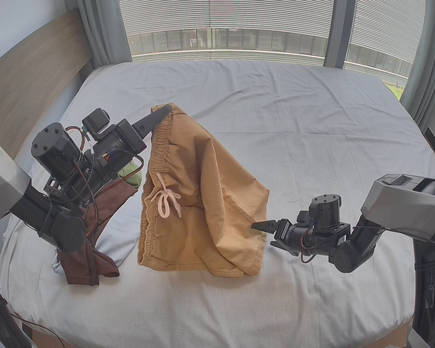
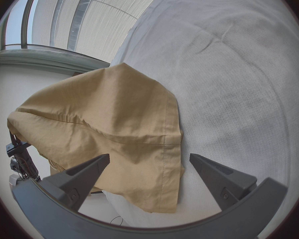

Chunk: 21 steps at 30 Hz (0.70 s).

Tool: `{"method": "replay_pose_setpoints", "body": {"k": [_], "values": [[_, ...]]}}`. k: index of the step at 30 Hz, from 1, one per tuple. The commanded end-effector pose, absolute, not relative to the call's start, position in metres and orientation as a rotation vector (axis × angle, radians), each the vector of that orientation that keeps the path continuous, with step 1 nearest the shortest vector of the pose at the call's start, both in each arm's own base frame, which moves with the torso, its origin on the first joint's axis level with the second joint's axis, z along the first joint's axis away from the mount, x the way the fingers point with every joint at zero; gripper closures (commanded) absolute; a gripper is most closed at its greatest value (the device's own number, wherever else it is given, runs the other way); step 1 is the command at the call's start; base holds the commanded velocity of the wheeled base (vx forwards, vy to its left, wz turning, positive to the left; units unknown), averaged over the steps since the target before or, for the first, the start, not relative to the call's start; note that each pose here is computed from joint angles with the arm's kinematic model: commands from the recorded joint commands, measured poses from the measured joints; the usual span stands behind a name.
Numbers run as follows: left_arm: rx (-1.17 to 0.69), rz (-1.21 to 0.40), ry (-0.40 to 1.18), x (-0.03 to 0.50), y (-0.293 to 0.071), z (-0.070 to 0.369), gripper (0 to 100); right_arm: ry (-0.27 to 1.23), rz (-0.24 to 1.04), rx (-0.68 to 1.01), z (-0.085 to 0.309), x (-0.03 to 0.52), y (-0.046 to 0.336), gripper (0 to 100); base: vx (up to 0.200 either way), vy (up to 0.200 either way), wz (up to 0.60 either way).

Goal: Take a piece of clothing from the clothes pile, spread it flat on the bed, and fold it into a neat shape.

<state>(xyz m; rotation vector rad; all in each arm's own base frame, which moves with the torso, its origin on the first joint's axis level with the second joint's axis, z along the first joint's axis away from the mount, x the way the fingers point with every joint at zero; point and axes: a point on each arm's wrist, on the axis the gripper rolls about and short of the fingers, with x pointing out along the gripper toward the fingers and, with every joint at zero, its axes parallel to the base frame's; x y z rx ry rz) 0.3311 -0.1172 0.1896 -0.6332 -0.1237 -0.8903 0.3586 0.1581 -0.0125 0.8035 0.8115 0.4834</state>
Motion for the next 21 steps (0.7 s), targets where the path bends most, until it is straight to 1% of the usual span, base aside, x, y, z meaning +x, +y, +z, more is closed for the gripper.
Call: {"method": "replay_pose_setpoints", "body": {"k": [1,7,18,21], "values": [[-0.634,-0.885,-0.125,0.332,-0.116,0.190,100,0.821,0.496,0.798,-0.015,0.362,0.166,0,0.000,0.000,0.00],[-0.633,-0.886,-0.127,0.331,-0.116,0.190,100,0.829,0.508,0.786,-0.023,0.368,0.180,0,0.000,0.000,0.00],[-0.632,-0.880,-0.130,0.333,-0.114,0.190,100,0.793,0.534,0.793,-0.013,0.373,0.185,0,0.000,0.000,0.00],[-0.633,-0.867,-0.123,0.336,-0.112,0.186,100,0.757,0.546,0.814,0.007,0.369,0.181,0,0.000,0.000,0.00]]}}
